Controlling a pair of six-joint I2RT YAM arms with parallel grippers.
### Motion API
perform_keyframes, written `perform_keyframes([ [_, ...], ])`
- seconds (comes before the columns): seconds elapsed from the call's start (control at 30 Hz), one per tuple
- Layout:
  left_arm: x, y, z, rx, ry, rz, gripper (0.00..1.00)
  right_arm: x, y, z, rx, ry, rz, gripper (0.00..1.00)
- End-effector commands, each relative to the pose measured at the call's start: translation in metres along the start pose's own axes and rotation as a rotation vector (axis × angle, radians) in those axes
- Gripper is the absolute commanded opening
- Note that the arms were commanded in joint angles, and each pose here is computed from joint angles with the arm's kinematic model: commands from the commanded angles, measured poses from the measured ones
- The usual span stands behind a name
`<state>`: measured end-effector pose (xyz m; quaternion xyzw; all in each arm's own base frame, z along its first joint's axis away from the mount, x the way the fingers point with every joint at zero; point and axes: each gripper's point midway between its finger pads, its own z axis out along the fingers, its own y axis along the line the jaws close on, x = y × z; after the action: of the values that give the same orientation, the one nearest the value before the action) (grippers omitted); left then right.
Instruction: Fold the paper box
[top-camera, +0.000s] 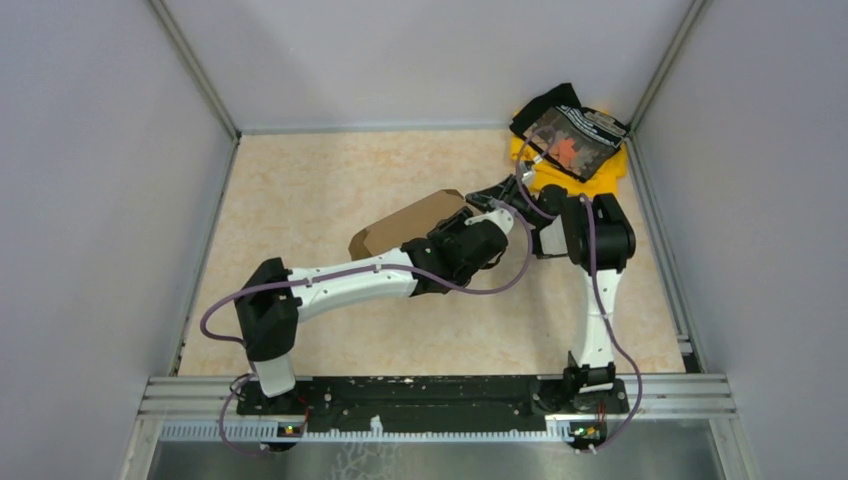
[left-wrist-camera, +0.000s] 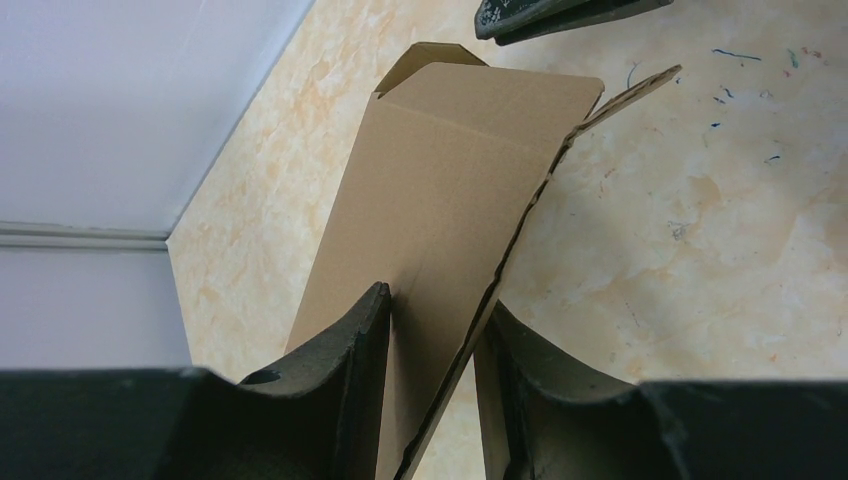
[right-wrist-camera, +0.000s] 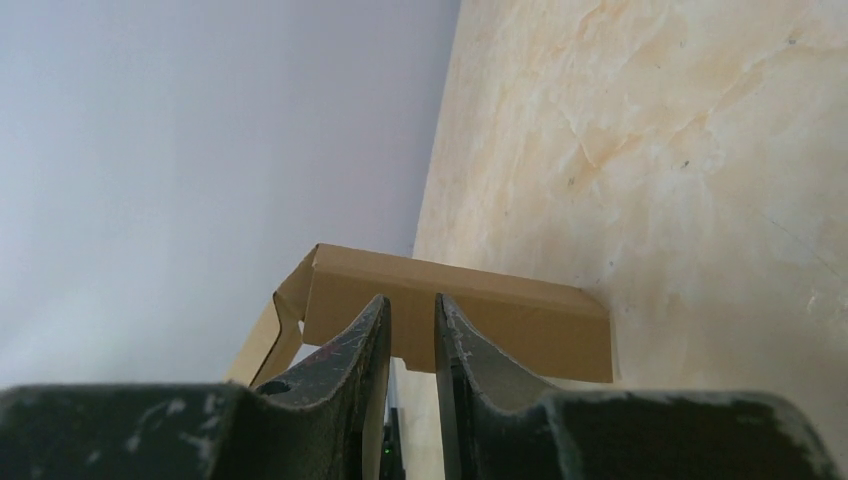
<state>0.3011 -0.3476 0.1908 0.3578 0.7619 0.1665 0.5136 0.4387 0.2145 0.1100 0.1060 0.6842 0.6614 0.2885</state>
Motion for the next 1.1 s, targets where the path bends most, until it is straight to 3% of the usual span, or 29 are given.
perform_keyframes([
  [0.0, -0.016, 0.007, -0.009, 0.040, -0.026, -0.070, 0.09, -0.003, -0.001, 0.005, -0.017, 0.002, -0.055, 0.23],
  [1.07, -0.021, 0.000, -0.007, 0.125, -0.022, -0.110, 0.10, 0.032, -0.003, 0.013, -0.051, 0.089, -0.063, 0.22],
])
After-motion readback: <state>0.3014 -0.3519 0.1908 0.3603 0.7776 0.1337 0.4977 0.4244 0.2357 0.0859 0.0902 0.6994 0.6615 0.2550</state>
